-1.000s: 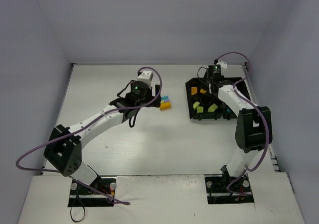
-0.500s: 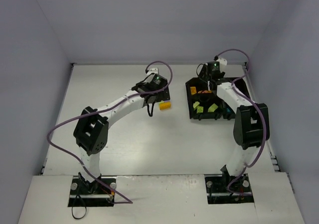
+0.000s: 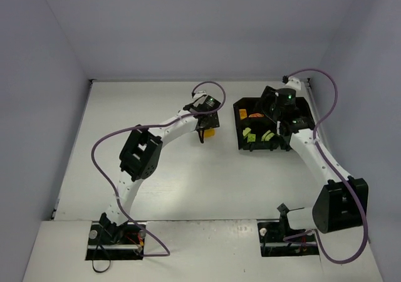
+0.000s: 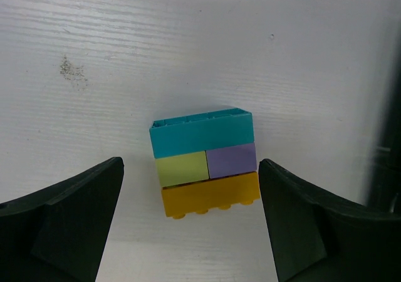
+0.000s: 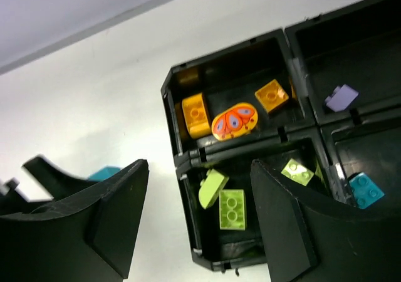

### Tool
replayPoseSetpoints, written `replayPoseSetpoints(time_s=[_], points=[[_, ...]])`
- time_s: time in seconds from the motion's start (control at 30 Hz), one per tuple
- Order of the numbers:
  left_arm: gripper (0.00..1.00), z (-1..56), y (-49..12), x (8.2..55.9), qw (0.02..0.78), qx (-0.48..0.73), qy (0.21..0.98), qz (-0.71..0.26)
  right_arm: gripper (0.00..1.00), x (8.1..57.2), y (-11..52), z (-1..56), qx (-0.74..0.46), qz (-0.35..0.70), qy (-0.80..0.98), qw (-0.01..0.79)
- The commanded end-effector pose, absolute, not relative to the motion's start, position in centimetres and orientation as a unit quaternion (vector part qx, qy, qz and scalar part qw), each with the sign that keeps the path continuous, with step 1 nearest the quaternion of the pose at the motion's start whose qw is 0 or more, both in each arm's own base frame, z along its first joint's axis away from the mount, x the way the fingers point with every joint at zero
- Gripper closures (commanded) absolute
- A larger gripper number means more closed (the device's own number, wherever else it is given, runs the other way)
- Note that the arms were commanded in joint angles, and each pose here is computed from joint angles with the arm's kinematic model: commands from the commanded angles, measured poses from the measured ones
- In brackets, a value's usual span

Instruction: Sort the legos into containers by color

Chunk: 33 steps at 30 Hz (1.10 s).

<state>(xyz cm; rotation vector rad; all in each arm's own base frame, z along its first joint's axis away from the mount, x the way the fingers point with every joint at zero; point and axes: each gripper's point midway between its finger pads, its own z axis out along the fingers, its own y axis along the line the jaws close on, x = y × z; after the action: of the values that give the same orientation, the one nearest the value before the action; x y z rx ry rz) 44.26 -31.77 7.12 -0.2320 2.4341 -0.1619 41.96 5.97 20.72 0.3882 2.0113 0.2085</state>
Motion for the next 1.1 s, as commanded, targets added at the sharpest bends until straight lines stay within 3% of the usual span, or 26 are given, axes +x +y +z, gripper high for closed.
replayPoseSetpoints(time_s=[0.0, 0.27, 0.5, 0.53, 0.63, 0.83, 1.07], points=[[0.18, 10.3, -32.2, 45.4, 0.371, -0.110, 0.920, -0.071, 0.37, 40.8, 7.0, 20.8, 0.148, 0.120, 0.834, 0.518], [0.22, 7.6, -32.2, 44.7, 0.349, -0.098, 0.931, -0.040, 0.37, 38.9, 6.9, 20.2, 0.137, 0.120, 0.839, 0.513], [0.75, 9.3, -30.8, 43.7, 0.378, -0.069, 0.923, -0.034, 0.37, 38.4, 8.5, 19.9, 0.105, 0.152, 0.846, 0.499], [0.87, 8.7, -30.1, 43.2, 0.378, -0.041, 0.925, -0.021, 0.38, 38.3, 9.1, 19.8, 0.093, 0.165, 0.849, 0.494], [1.00, 10.7, -29.2, 43.0, 0.418, 0.025, 0.908, -0.020, 0.39, 38.2, 11.2, 20.9, 0.051, 0.210, 0.847, 0.486], [1.00, 19.5, -29.1, 42.4, 0.561, 0.167, 0.808, -0.070, 0.42, 38.0, 16.0, 23.7, -0.024, 0.305, 0.837, 0.454], [1.00, 25.1, -28.3, 38.4, 0.654, 0.273, 0.698, -0.107, 0.30, 36.5, 23.5, 27.3, -0.125, 0.406, 0.806, 0.413]])
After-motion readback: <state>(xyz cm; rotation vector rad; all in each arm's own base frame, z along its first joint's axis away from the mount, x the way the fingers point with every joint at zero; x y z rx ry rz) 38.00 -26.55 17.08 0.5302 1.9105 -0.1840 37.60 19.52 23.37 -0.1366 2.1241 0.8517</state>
